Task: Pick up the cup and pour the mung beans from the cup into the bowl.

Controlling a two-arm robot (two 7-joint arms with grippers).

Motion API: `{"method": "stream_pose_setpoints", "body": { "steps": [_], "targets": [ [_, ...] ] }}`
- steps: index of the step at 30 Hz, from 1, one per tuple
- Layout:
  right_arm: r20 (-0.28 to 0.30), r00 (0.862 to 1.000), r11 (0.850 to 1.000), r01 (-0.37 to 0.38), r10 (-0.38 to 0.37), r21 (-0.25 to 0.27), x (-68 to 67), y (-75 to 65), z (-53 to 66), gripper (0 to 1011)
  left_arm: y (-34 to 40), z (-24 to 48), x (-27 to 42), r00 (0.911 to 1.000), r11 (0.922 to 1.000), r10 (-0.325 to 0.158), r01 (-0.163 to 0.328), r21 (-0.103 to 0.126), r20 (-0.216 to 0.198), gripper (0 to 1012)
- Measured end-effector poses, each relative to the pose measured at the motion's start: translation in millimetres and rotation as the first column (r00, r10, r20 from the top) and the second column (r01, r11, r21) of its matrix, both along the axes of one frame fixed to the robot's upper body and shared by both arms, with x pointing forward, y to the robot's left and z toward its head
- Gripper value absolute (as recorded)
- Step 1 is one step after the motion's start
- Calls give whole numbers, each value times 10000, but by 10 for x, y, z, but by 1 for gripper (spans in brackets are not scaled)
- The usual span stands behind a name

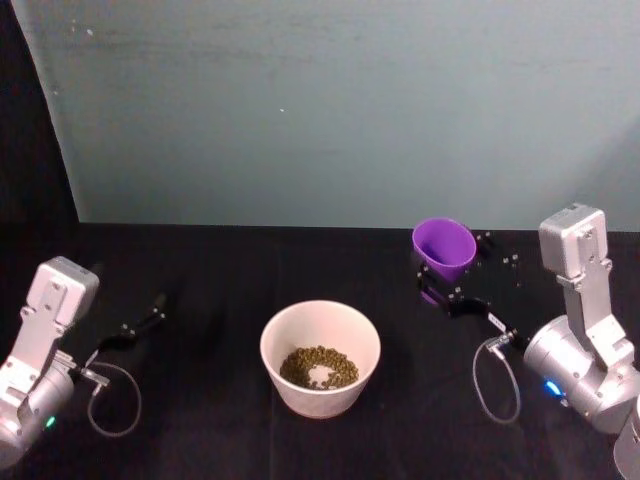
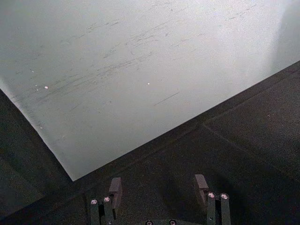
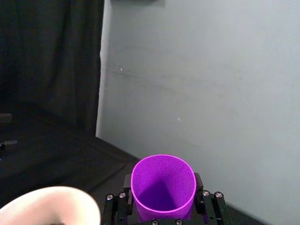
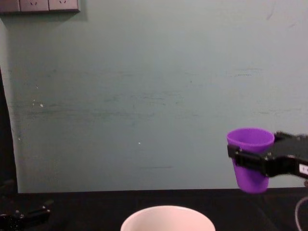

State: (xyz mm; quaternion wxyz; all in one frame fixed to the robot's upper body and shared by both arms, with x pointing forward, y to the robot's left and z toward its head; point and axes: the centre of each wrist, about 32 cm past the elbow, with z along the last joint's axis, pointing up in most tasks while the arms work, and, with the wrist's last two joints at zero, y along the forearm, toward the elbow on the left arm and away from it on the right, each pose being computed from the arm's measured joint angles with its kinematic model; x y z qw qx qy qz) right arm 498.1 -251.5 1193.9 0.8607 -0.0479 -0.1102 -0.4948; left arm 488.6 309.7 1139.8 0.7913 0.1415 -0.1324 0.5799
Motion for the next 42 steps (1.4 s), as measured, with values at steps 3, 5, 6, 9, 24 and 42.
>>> {"method": "stream_pose_setpoints", "body": {
  "steps": [3, 5, 6, 9, 24, 42],
  "targets": [
    [-371, 9993, 9994, 22, -9, 352, -7, -13, -66, 731, 0, 0, 0, 10000, 10000, 1, -1, 0, 1, 1011],
    [-795, 9968, 9964, 102, -35, 838, -8, -26, -124, 731, 0, 0, 0, 10000, 10000, 0, 0, 0, 0, 1011],
    [-1071, 9942, 9929, 157, -30, 1181, -7, -30, -169, 731, 0, 0, 0, 10000, 10000, 0, 0, 0, 0, 1011],
    [-1427, 9898, 9869, 205, 27, 1603, -1, -39, -215, 731, 0, 0, 0, 10000, 10000, 0, 0, 0, 0, 1010],
    [-2757, 9603, 9698, 259, 433, 2427, 93, -15, -379, 731, 0, 0, 0, 10000, 10000, 0, 0, 0, 0, 1012],
    [-2653, 9629, 9717, 151, 495, 2359, 88, -23, -380, 731, 0, 0, 0, 10000, 10000, 0, 0, 0, -1, 1011]
  ]
}}
